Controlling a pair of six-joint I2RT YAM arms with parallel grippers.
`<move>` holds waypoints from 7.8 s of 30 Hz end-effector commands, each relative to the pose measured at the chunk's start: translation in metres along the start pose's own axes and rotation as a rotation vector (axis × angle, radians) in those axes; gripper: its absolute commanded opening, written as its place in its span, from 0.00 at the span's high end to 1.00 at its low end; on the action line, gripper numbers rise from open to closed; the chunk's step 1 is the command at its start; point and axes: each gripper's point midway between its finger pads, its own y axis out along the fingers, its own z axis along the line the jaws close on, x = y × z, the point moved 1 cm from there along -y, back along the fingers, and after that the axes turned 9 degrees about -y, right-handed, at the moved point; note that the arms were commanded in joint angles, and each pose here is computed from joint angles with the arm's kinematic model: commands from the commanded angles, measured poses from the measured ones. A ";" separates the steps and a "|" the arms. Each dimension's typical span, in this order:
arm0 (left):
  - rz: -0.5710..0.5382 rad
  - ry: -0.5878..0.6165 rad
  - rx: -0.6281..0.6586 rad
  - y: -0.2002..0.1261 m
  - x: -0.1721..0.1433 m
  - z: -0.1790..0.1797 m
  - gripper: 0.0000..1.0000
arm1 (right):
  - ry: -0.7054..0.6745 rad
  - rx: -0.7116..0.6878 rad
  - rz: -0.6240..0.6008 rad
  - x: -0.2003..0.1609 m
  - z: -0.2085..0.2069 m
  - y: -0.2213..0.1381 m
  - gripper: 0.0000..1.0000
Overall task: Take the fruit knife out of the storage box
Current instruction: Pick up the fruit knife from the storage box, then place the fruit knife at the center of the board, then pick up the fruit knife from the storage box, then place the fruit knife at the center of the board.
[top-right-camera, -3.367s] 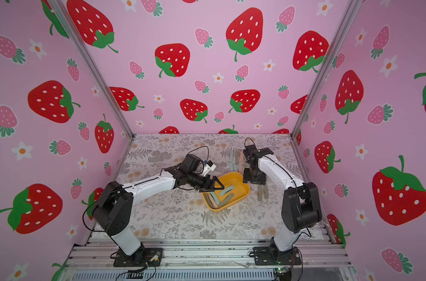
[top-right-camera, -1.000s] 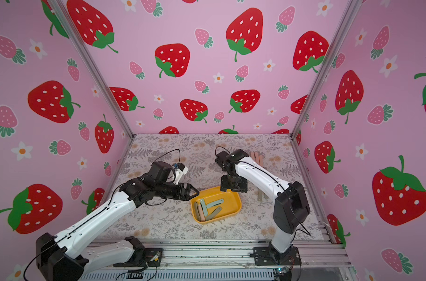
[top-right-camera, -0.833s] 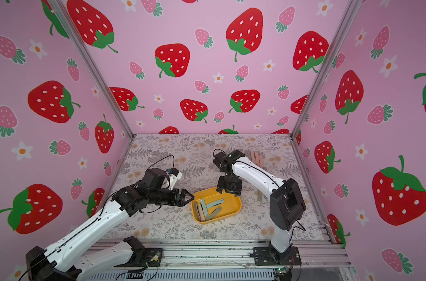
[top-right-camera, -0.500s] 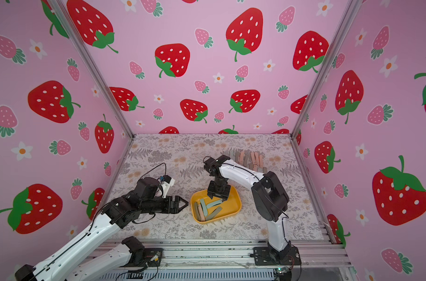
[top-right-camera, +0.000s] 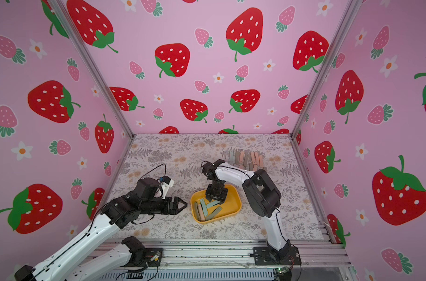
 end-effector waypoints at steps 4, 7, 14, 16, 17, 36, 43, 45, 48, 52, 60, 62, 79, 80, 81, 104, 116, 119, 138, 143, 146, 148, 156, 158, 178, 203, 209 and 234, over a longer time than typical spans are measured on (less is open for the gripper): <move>-0.008 0.018 -0.015 -0.007 0.006 -0.007 0.09 | 0.009 -0.039 0.006 0.007 0.001 0.014 0.44; -0.009 0.015 -0.014 -0.008 0.006 -0.006 0.09 | 0.006 -0.051 0.006 0.006 0.000 0.018 0.47; -0.007 0.006 -0.017 -0.006 0.006 -0.005 0.09 | -0.010 -0.068 -0.011 0.005 -0.009 0.021 0.66; -0.003 0.004 -0.019 -0.005 0.006 -0.005 0.09 | -0.016 -0.075 -0.015 0.004 -0.011 0.020 0.70; -0.003 0.005 -0.023 -0.005 0.006 -0.006 0.09 | -0.019 -0.074 -0.016 0.004 -0.011 0.020 0.71; 0.018 0.016 -0.055 0.004 0.023 -0.025 0.09 | -0.132 -0.071 -0.147 0.015 -0.017 -0.037 0.82; 0.036 0.021 -0.071 0.014 0.033 -0.033 0.10 | -0.167 -0.082 -0.196 0.015 -0.024 -0.062 0.81; 0.040 0.026 -0.080 0.017 0.036 -0.037 0.10 | -0.177 -0.085 -0.210 0.014 -0.027 -0.069 0.81; 0.044 0.035 -0.094 0.022 0.042 -0.043 0.10 | -0.188 -0.092 -0.227 0.014 -0.030 -0.077 0.81; 0.059 0.056 -0.108 0.029 0.049 -0.053 0.10 | -0.190 -0.104 -0.255 0.014 -0.037 -0.091 0.81; 0.079 0.098 -0.156 0.048 0.071 -0.083 0.10 | -0.126 -0.105 -0.295 0.015 -0.078 -0.124 0.81; 0.083 0.111 -0.172 0.055 0.078 -0.093 0.10 | -0.099 -0.109 -0.299 0.017 -0.095 -0.127 0.81; 0.189 0.161 -0.258 0.120 0.102 -0.140 0.11 | 0.023 -0.310 -0.205 0.071 -0.199 -0.069 0.80; 0.195 0.163 -0.257 0.121 0.102 -0.139 0.11 | 0.015 -0.323 -0.204 0.076 -0.200 -0.064 0.80; 0.199 0.164 -0.258 0.121 0.101 -0.139 0.11 | 0.005 -0.330 -0.206 0.081 -0.199 -0.060 0.80; 0.255 0.161 -0.252 0.130 0.096 -0.130 0.11 | -0.104 -0.466 -0.122 0.112 -0.201 -0.011 0.72; 0.214 0.163 -0.242 0.110 0.102 -0.127 0.11 | -0.081 -0.363 -0.301 0.105 -0.185 -0.088 0.49; 0.193 0.162 -0.224 0.098 0.103 -0.121 0.11 | -0.118 -0.305 -0.353 0.092 -0.159 -0.106 0.49; -0.044 -0.005 -0.035 -0.017 0.027 -0.026 0.10 | -0.454 -0.047 -0.397 0.004 0.026 -0.079 0.49; -0.094 -0.066 -0.027 -0.038 0.005 -0.009 0.10 | -0.490 -0.058 -0.364 -0.001 0.041 -0.057 0.49; -0.111 -0.088 -0.017 -0.046 -0.002 -0.002 0.10 | -0.502 -0.082 -0.343 0.000 0.043 -0.043 0.49; -0.109 -0.094 -0.011 -0.048 -0.005 0.000 0.10 | -0.518 -0.090 -0.329 0.001 0.045 -0.035 0.49; -0.095 -0.096 0.005 -0.046 -0.007 0.003 0.10 | -0.562 -0.093 -0.277 -0.006 0.049 -0.009 0.49; -0.089 -0.098 0.004 -0.042 -0.006 0.003 0.10 | -0.564 -0.092 -0.268 -0.010 0.048 -0.003 0.49; -0.061 -0.095 -0.027 -0.012 0.014 -0.009 0.10 | -0.567 -0.183 -0.243 -0.017 0.020 0.004 0.78; 0.050 0.081 -0.191 0.063 0.093 -0.115 0.11 | -0.165 -0.081 -0.387 0.037 -0.137 -0.109 0.78; 0.112 0.106 -0.230 0.098 0.094 -0.142 0.11 | -0.094 -0.125 -0.299 0.046 -0.175 -0.066 0.78; 0.205 0.132 -0.228 0.128 0.100 -0.150 0.11 | -0.142 -0.214 -0.256 0.092 -0.183 -0.043 0.49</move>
